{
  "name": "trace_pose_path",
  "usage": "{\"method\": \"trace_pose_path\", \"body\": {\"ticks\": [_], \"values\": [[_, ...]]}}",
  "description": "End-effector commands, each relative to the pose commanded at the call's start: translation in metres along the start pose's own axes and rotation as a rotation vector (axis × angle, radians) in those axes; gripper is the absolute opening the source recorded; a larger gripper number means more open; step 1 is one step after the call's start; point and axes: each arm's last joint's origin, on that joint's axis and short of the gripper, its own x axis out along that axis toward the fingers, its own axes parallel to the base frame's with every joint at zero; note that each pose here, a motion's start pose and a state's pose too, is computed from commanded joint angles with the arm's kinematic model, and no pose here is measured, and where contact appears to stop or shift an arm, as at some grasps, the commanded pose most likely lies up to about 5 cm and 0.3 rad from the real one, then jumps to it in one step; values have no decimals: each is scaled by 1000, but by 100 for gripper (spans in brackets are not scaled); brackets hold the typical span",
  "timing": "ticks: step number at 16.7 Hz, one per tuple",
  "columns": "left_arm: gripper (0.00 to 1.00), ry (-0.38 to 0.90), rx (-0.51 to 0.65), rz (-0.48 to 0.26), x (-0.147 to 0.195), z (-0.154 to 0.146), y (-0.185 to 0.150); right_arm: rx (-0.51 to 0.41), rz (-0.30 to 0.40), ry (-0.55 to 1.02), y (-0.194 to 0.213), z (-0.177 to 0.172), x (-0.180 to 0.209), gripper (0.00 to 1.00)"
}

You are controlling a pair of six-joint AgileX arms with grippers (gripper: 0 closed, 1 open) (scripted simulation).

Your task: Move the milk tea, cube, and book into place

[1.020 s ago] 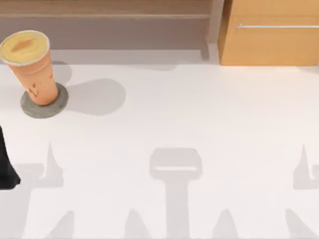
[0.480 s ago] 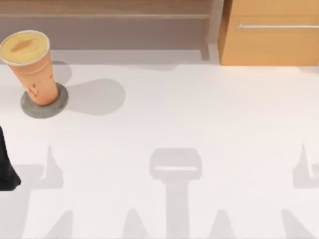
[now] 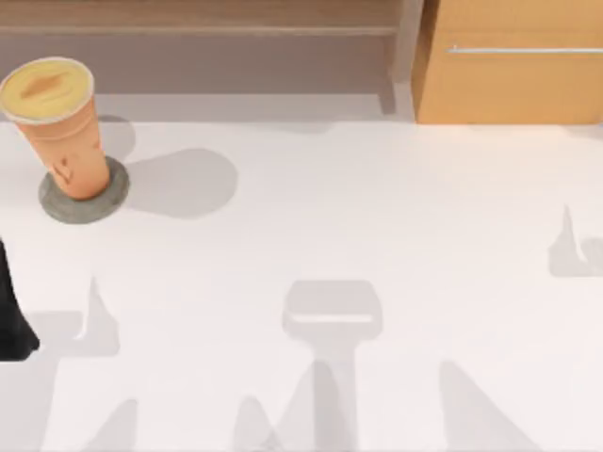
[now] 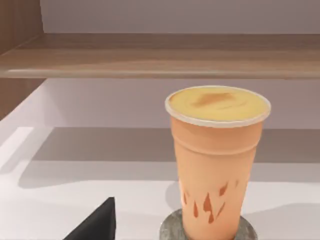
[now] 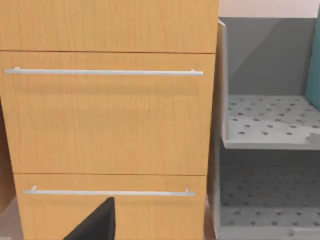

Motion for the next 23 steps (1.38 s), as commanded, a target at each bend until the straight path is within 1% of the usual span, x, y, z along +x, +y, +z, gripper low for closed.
{"method": "trace_pose_path", "body": {"ticks": [3, 5, 8, 12, 15, 19, 23], "values": [[100, 0, 0, 0, 0, 0, 0, -2, -2, 13, -18, 34, 49, 100], [100, 0, 0, 0, 0, 0, 0, -5, -2, 10, -35, 50, 86, 100], [100, 0, 0, 0, 0, 0, 0, -7, -1, 13, -68, 57, 146, 100], [100, 0, 0, 0, 0, 0, 0, -9, 0, 14, -119, 39, 216, 100], [100, 0, 0, 0, 0, 0, 0, -9, 0, 16, -154, 14, 252, 100], [100, 0, 0, 0, 0, 0, 0, -8, 0, 18, -186, -15, 279, 100], [100, 0, 0, 0, 0, 0, 0, -8, 0, 16, -192, -20, 283, 100]]}}
